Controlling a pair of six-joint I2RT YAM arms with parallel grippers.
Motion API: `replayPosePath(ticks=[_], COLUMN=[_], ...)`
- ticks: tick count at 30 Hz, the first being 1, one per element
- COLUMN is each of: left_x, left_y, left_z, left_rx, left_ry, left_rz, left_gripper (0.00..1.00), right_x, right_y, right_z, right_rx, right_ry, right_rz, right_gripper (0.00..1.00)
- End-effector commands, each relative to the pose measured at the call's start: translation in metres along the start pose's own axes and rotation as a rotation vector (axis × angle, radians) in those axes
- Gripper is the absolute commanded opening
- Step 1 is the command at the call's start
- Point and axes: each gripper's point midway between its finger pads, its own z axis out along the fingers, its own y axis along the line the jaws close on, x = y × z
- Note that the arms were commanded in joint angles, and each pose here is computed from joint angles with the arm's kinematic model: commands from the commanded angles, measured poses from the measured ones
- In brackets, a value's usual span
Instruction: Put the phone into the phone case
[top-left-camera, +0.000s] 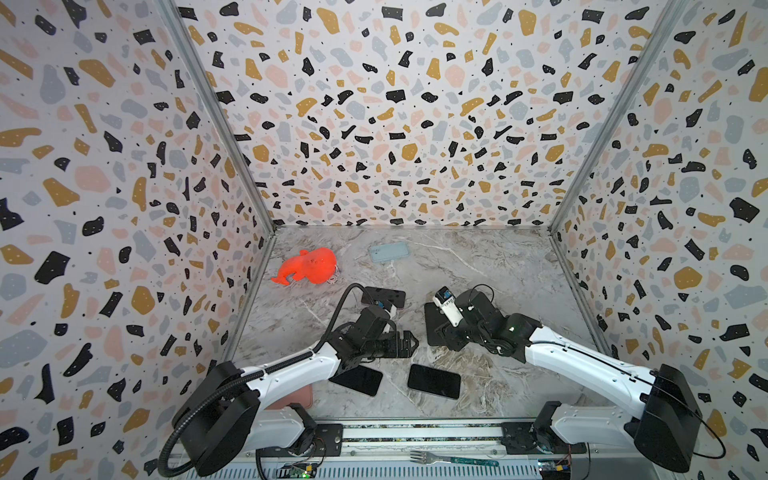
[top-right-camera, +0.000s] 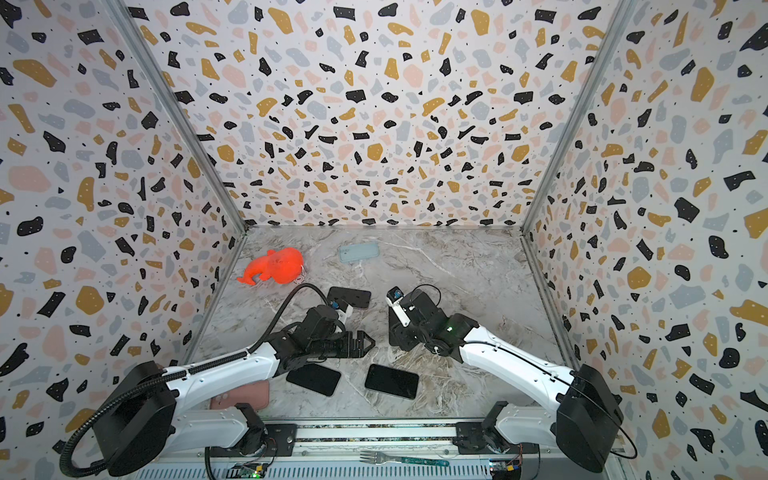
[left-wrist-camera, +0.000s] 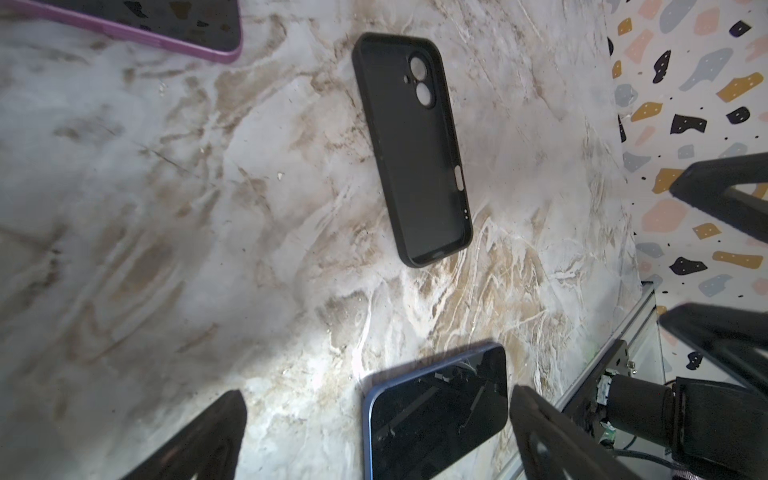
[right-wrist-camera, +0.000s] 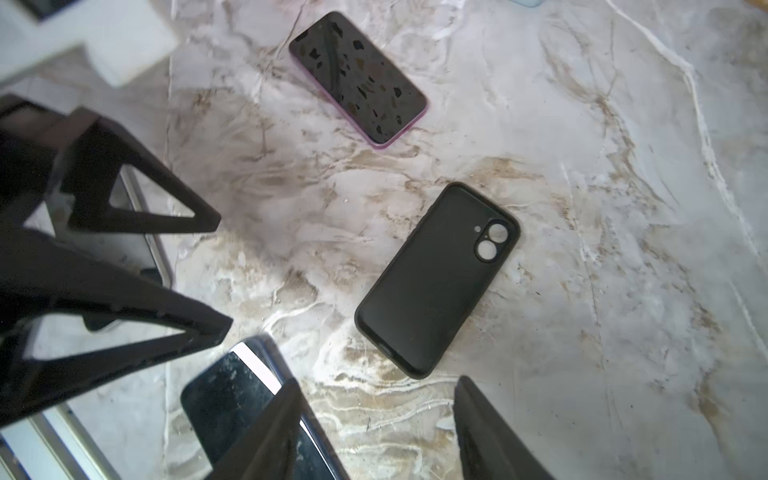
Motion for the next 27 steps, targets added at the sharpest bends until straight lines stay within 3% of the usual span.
replayPosePath(ticks=[1, 6, 8, 10, 15, 24, 27], left_x=[0.007, 0.009, 0.012, 0.016, 0.024, 0.03, 0.032], left_y=[-0.006, -0.01, -0.009, -0.009, -0.002, 0.015, 0.017], left_z=[-0.005, -0.01, -0.009, -0.007, -0.004, 0.004, 0.006], left_rx=[0.013, 0.022, 0.009, 0.013, 0.01, -0.061, -0.06], left_ry=[0.028, 0.05, 0.075, 0.097, 0.113, 0.131, 0.13], left_rz=[-0.018, 0.006, 0.022, 0.018, 0.006, 0.03, 0.02], left_gripper=[0.98, 0.97, 0.96, 0.96, 0.95, 0.95, 0.94], right_x=[0.03, 0.027, 0.024, 0.031, 0.054, 0.092, 0.092], right_y=[0.017, 0.034, 0.041, 0.043, 0.042, 0.058, 0.066], right_z=[-0.002, -0.015, -0.018, -0.016, -0.014, 0.01, 0.017], right_rx=[-0.049, -0.141, -0.172, -0.159, -0.19, -0.324, -0.368], right_ry=[0.095, 0.066, 0.046, 0.067, 0.158, 0.311, 0.311], right_rz=[-0.188, -0.289, -0.388, -0.502, -0.642, -0.655, -0.635], right_gripper=[0.63, 0.69, 0.72, 0.75, 0.78, 0.79, 0.81])
